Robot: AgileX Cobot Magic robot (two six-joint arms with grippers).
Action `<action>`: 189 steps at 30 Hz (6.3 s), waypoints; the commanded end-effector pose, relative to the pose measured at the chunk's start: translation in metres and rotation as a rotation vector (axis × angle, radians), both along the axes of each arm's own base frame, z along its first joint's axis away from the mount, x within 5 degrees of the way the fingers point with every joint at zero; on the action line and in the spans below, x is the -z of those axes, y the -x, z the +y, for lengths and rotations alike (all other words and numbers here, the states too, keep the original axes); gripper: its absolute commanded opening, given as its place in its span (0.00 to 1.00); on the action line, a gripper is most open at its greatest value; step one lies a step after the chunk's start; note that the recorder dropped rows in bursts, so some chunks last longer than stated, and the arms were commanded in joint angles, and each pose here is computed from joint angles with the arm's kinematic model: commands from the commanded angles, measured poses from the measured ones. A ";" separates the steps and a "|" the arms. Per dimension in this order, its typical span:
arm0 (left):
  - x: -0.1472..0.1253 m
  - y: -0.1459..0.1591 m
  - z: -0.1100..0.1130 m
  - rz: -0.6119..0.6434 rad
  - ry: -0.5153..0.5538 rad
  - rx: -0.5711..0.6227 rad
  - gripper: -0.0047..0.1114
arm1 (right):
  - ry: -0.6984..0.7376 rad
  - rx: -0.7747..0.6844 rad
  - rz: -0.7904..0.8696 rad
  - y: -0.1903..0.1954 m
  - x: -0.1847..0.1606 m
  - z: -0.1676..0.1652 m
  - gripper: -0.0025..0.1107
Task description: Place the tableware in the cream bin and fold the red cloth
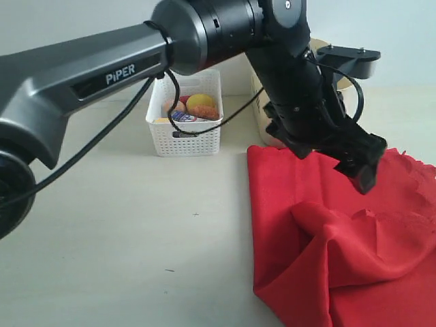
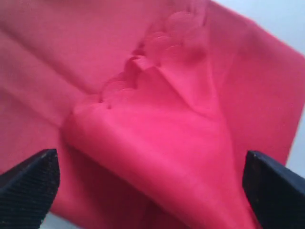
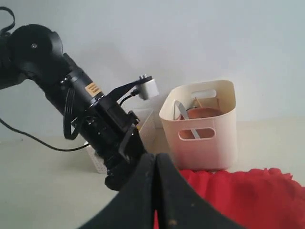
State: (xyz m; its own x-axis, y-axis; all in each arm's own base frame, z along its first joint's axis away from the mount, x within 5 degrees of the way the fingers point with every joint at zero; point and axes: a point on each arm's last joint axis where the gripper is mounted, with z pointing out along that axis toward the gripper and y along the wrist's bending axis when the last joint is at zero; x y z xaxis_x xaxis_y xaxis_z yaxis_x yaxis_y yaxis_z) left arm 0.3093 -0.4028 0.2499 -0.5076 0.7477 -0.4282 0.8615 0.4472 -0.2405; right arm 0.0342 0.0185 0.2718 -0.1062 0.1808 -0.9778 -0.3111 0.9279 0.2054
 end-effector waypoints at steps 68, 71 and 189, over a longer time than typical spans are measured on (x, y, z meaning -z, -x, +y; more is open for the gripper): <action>0.018 0.083 0.078 -0.584 0.246 0.077 0.79 | 0.391 -0.249 1.051 -0.384 0.105 -0.111 0.63; 0.017 0.080 0.065 -0.532 0.240 0.121 0.79 | 0.381 -0.312 1.113 -0.386 0.120 -0.110 0.63; -0.048 0.197 0.309 -0.795 0.758 -0.596 0.04 | 0.177 -0.086 1.432 -0.342 0.158 -0.135 0.02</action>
